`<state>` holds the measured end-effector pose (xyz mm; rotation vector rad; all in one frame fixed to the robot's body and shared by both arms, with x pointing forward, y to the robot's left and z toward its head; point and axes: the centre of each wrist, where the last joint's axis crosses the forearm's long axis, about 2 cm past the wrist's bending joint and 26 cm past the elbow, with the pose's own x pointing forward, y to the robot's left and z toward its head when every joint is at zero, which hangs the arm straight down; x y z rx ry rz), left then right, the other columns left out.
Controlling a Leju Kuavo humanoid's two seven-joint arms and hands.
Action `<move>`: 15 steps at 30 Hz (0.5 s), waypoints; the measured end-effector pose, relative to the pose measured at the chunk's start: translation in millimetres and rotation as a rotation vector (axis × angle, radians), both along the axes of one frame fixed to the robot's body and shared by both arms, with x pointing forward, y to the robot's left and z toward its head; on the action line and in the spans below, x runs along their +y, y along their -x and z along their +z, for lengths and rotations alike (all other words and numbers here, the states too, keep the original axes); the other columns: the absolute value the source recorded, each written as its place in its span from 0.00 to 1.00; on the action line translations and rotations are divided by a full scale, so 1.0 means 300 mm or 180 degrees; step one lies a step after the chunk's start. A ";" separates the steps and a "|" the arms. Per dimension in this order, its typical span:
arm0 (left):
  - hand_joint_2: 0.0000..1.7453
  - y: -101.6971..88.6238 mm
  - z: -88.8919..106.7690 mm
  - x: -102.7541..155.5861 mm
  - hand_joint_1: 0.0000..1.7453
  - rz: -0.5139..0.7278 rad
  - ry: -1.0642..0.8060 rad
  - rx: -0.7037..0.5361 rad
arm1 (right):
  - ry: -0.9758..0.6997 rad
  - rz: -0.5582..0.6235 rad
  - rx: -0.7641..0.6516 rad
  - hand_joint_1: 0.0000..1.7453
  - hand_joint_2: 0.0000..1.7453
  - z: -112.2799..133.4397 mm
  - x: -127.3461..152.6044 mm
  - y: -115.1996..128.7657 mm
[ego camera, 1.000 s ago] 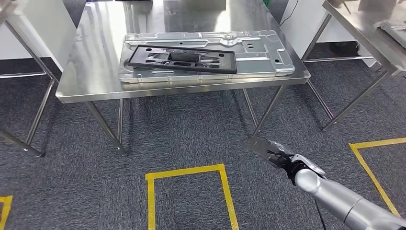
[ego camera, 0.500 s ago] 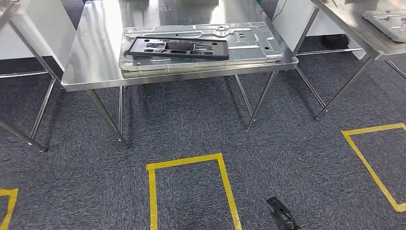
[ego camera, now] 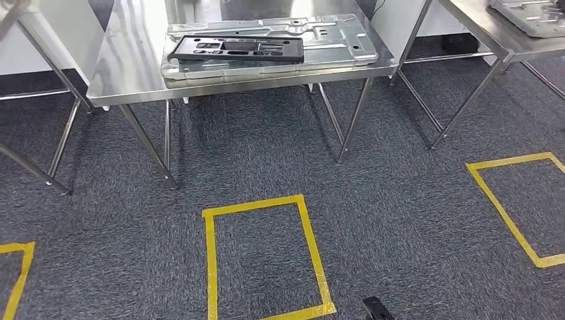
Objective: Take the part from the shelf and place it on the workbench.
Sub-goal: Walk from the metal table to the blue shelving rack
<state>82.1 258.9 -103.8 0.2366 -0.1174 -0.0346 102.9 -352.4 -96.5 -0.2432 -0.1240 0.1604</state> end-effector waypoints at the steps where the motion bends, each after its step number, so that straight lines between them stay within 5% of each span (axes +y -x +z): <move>1: 0.00 0.005 -0.001 0.001 0.00 -0.0011 -0.0005 0.0012 | -0.0016 0.0014 -0.0010 0.00 1.00 -0.004 0.008 0.013; 15: 0.00 -0.012 0.001 0.028 0.00 -0.0169 -0.0084 0.0024 | -0.0186 -0.0136 0.0178 0.00 1.00 -0.024 0.115 0.051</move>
